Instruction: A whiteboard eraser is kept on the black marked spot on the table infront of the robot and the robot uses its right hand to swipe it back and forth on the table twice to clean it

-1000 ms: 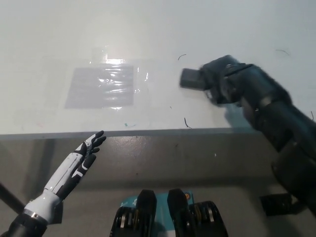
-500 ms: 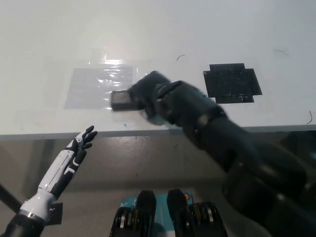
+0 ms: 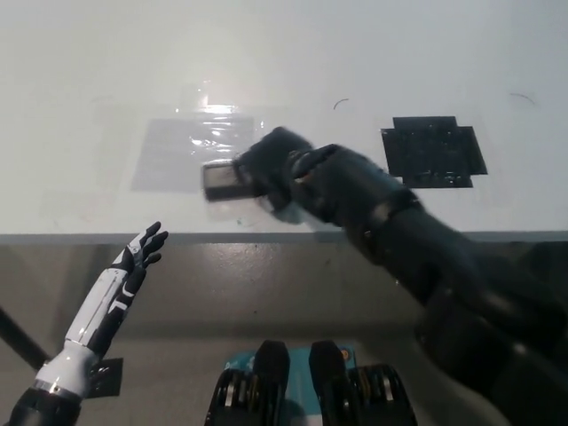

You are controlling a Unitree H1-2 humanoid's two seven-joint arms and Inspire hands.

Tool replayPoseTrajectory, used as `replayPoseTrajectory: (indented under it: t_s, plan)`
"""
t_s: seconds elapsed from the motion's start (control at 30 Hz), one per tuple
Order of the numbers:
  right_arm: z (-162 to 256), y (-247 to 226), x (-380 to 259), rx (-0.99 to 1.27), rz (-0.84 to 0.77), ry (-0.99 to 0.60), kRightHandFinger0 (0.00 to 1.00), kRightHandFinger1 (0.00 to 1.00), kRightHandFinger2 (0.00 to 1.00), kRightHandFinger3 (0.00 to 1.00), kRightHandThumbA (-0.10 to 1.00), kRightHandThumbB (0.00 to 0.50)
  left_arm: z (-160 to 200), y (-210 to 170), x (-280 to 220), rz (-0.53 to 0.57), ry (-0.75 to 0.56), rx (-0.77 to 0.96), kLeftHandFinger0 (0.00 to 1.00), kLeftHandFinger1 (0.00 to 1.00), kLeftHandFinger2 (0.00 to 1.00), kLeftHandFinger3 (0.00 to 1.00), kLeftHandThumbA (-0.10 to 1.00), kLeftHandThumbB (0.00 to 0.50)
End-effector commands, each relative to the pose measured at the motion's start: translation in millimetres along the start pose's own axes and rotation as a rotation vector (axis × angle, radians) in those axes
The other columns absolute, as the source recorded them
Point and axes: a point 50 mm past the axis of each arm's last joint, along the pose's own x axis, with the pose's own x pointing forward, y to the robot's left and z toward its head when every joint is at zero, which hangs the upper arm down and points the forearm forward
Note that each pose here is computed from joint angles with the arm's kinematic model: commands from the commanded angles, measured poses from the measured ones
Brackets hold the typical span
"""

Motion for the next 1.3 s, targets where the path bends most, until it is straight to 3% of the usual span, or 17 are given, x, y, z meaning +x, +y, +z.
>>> replayPoseTrajectory:
  t_s: [0.0,0.2,0.23,0.27,0.4,0.47,0.53,0.6,0.67,0.77,0.87,0.93,0.97,1.03,1.13,1.2,1.27]
  plan:
    - [-94.7,50.5,-28.8,-0.027,0.144,0.232,0.32,0.46,0.63,0.77,-0.10,0.241,6.7,7.2,-0.1,0.035,-0.051,0.001,1.00,1.00,1.00,1.00,1.00,0.440]
    - [-185.1,89.6,-78.0,-0.070,0.190,0.402,0.42,0.61,0.81,0.80,-0.09,0.238,7.5,5.4,-1.7,0.041,-0.054,0.001,1.00,1.00,1.00,1.00,1.00,0.427]
    - [-200.2,97.2,-88.7,-0.085,0.207,0.437,0.19,0.36,0.60,0.85,-0.09,0.223,7.4,5.2,-2.4,0.042,-0.051,-0.007,1.00,1.00,1.00,1.00,1.00,0.432]
    - [-209.4,101.7,-95.6,-0.100,0.215,0.458,0.14,0.31,0.56,0.88,-0.08,0.217,7.1,4.9,-2.7,0.043,-0.047,-0.010,1.00,1.00,1.00,1.00,1.00,0.434]
    - [-248.0,126.7,-129.5,-0.049,0.266,0.575,0.42,0.75,1.00,1.00,0.03,0.262,4.5,2.9,-5.1,0.051,-0.045,-0.022,1.00,1.00,1.00,1.00,1.00,0.422]
    - [-259.6,134.6,-141.6,-0.032,0.266,0.597,0.22,0.48,0.90,1.00,0.08,0.303,3.9,2.3,-5.8,0.050,-0.047,-0.021,1.00,1.00,1.00,1.00,1.00,0.422]
    - [-264.2,140.1,-147.3,-0.033,0.278,0.609,0.01,0.12,0.55,1.00,0.12,0.219,3.0,2.5,-7.1,0.054,-0.049,-0.019,1.00,1.00,1.00,1.00,1.00,0.421]
    - [-267.6,148.4,-153.0,-0.020,0.284,0.616,0.00,0.04,0.39,1.00,0.09,0.198,2.0,2.8,-7.9,0.059,-0.047,-0.026,1.00,1.00,1.00,1.00,1.00,0.427]
    - [-268.1,153.5,-155.2,-0.005,0.279,0.619,0.18,0.29,0.55,0.95,0.10,0.215,1.0,3.3,-7.8,0.061,-0.045,-0.029,1.00,1.00,1.00,1.00,1.00,0.432]
    - [-264.5,155.8,-152.7,0.009,0.270,0.612,0.04,0.17,0.43,0.91,0.05,0.223,1.1,2.9,-7.8,0.061,-0.040,-0.032,1.00,1.00,1.00,1.00,1.00,0.429]
    - [-258.4,153.3,-146.4,0.044,0.265,0.615,0.19,0.35,0.62,0.88,0.03,0.227,0.8,2.0,-7.2,0.058,-0.044,-0.029,1.00,1.00,1.00,1.00,1.00,0.420]
    - [-252.7,148.6,-140.2,0.033,0.250,0.586,0.16,0.31,0.61,0.93,0.08,0.225,0.8,2.0,-6.8,0.059,-0.043,-0.029,1.00,1.00,1.00,1.00,1.00,0.417]
    - [-247.6,145.0,-134.9,0.023,0.241,0.572,0.18,0.37,0.81,0.88,0.05,0.225,0.7,2.0,-6.7,0.061,-0.047,-0.023,1.00,1.00,1.00,1.00,1.00,0.409]
    - [-241.9,141.1,-129.1,0.018,0.230,0.564,0.25,0.49,0.90,0.90,0.03,0.224,0.6,2.3,-6.8,0.060,-0.045,-0.022,1.00,1.00,1.00,1.00,1.00,0.416]
    - [-224.3,122.6,-110.8,0.004,0.209,0.520,0.50,0.70,0.92,0.79,-0.02,0.236,0.8,1.4,-6.3,0.061,-0.042,-0.039,1.00,1.00,1.00,1.00,1.00,0.427]
    - [-202.1,103.3,-91.4,-0.026,0.181,0.449,0.38,0.51,0.70,0.74,-0.05,0.218,0.9,1.4,-6.5,0.063,-0.041,-0.041,1.00,1.00,1.00,1.00,1.00,0.427]
    - [-174.0,80.9,-70.6,-0.051,0.140,0.384,0.40,0.57,0.75,0.72,-0.02,0.254,0.1,-0.8,-6.7,0.064,-0.038,-0.041,1.00,1.00,1.00,1.00,1.00,0.415]
